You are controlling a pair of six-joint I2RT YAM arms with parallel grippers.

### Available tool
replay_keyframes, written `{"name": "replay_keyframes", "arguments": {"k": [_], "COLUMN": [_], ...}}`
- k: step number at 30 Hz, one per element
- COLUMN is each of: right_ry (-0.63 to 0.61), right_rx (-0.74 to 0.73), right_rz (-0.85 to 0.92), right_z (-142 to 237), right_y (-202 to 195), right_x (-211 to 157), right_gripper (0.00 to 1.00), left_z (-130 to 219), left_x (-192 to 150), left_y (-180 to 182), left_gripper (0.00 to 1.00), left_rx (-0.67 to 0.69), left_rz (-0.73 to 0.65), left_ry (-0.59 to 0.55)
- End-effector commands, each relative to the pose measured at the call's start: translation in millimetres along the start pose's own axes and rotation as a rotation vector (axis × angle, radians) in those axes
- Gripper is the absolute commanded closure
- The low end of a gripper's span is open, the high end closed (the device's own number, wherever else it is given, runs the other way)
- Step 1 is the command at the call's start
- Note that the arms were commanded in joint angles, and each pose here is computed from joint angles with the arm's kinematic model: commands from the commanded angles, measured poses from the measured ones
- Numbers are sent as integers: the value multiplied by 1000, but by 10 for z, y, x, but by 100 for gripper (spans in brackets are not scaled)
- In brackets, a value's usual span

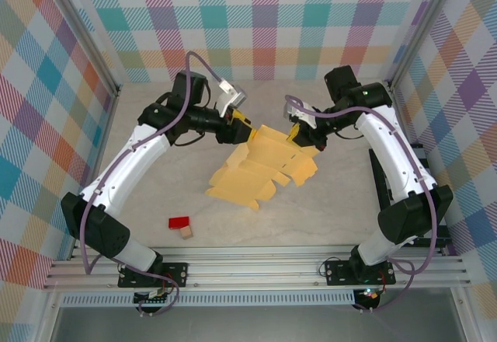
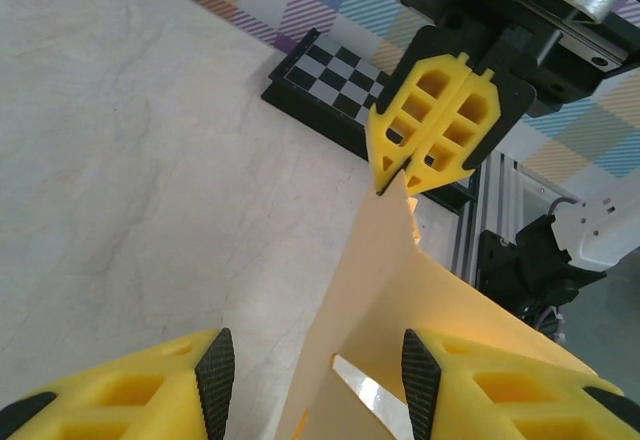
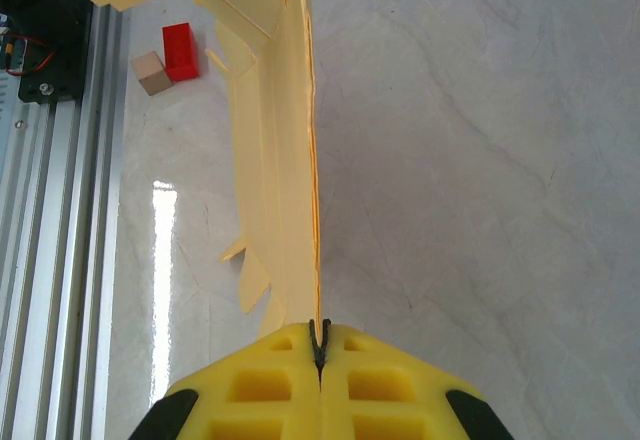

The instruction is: Fold the paper box

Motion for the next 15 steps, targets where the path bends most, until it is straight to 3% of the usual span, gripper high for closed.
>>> {"name": "replay_keyframes", "arguments": {"k": [1,12,15], "right_ry": [-26,-44,-43], "right_rx": [9,20,26], "right_rz": [-6,-15,-14], "right_z": [16,7,-5], "right_y": [5,32,34], "right_x": [52,90,86], "right_gripper": [100,100,100], "left_z": [-67,-372,-411], "left_x": [-4,18,36], "left_y": [-105,-130,-94], "left_gripper": [49,50,58], "left_rx": [-29,-20,3], "left_rz": [-20,-36,-31], "left_ry": [11,54,47]}}
Point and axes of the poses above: each hand's point on the last joint's axis, 136 mm out from that joint toward the fingers, its own z axis back along the fingers, its own y axis along the line the jaws close on, x = y × z, the point moved 4 cm from there along z, back along the fingers, and after that the axes turned 10 degrees about -z, right-handed, at the moved point
